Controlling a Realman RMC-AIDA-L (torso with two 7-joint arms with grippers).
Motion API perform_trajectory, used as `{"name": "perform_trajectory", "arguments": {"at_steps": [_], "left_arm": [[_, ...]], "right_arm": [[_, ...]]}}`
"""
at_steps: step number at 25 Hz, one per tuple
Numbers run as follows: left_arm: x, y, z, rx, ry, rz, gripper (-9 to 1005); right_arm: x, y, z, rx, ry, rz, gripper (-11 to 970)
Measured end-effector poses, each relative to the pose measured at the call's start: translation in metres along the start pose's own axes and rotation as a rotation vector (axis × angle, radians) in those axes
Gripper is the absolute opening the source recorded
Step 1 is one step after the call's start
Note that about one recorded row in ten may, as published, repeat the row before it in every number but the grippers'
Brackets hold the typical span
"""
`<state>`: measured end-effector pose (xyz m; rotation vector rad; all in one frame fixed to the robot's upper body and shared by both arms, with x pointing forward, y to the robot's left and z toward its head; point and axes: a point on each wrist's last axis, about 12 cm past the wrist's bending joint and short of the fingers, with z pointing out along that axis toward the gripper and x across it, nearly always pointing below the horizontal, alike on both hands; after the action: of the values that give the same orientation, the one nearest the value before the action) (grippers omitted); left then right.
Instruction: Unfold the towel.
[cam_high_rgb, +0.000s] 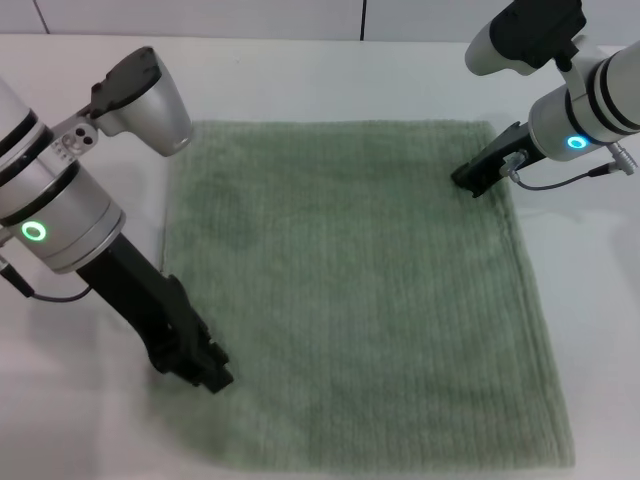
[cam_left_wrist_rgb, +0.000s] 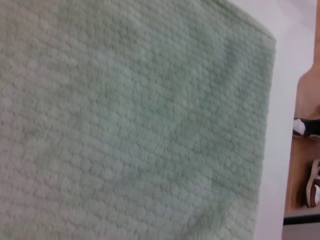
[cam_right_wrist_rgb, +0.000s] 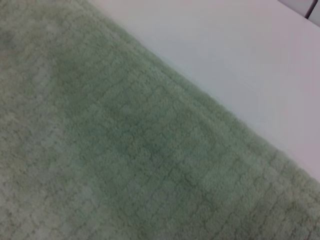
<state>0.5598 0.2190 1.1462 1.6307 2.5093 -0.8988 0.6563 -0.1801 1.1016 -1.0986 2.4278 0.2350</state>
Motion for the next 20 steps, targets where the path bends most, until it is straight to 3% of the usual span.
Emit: {"name": "perform_trajectory", "arguments": {"at_steps": [9, 10, 12, 19, 20], "left_arm": [[0.004, 0.001, -0.012, -0.039, -0.055, 0.029, 338], [0.006, 0.002, -0.025, -0.083, -0.146, 0.051, 367], [0.007, 0.002, -0.031, -0.099, -0.19, 0.062, 425], [0.011, 0.003, -0.05, -0.152, -0.405, 0.112, 444], [0.013, 0.006, -0.057, -0.188, -0.542, 0.13, 443]], "right_arm": [[0.0, 0.0, 0.0, -0.001, 0.0, 0.002, 127], [0.0, 0.0, 0.0, -0.001, 0.0, 0.002, 127], [0.0, 0.0, 0.0, -0.002, 0.001, 0.002, 128], [0.001, 0.0, 0.0, -0.002, 0.001, 0.004, 131], [0.0, 0.0, 0.0, 0.001, -0.002, 0.003, 132]]}}
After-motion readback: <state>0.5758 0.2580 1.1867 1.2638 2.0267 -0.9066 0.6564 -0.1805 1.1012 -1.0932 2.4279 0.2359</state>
